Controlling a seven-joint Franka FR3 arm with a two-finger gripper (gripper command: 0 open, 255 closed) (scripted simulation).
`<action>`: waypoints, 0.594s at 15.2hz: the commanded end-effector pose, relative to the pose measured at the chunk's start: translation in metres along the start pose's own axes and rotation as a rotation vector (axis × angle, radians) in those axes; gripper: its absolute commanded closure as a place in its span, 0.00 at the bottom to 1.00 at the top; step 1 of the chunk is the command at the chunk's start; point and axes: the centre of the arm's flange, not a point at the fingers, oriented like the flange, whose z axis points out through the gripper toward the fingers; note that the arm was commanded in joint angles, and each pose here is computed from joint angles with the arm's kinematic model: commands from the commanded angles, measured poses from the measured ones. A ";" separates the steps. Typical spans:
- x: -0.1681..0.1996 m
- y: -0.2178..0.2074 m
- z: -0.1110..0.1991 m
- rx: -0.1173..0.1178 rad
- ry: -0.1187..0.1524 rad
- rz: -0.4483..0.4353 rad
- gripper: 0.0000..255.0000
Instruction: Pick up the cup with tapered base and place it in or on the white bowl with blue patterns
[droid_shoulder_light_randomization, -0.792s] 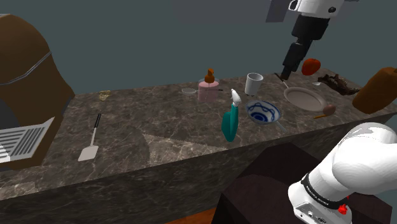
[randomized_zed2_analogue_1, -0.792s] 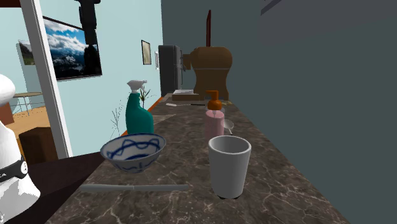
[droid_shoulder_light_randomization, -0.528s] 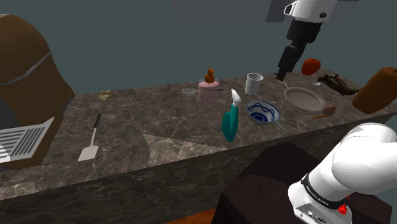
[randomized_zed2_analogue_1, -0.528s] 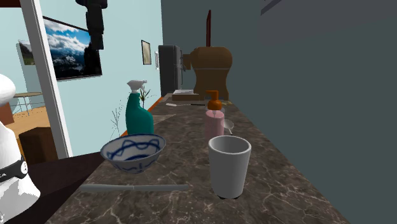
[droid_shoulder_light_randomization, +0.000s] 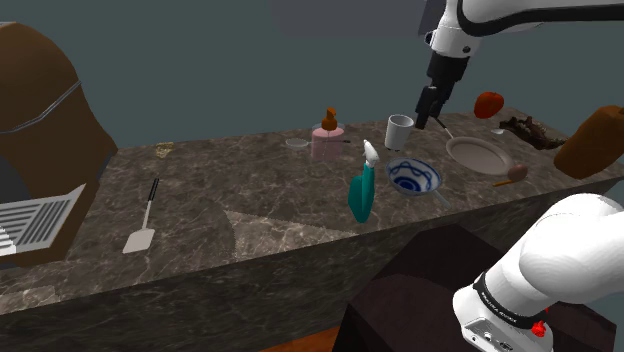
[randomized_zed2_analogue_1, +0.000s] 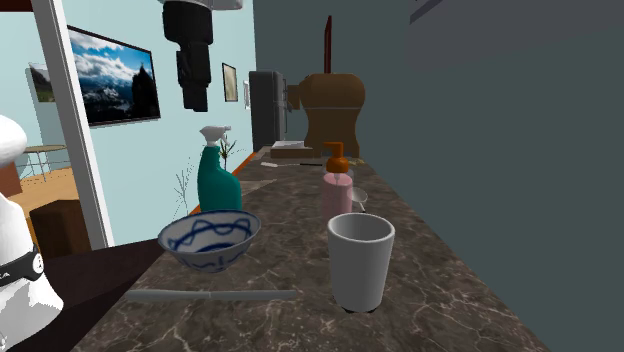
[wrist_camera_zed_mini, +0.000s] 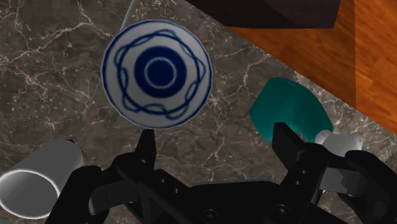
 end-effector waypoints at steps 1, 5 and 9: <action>0.017 0.015 0.011 -0.010 -0.001 0.003 0.00; 0.045 0.050 0.036 -0.028 -0.004 0.011 0.00; 0.073 0.085 0.061 -0.045 -0.006 0.018 0.00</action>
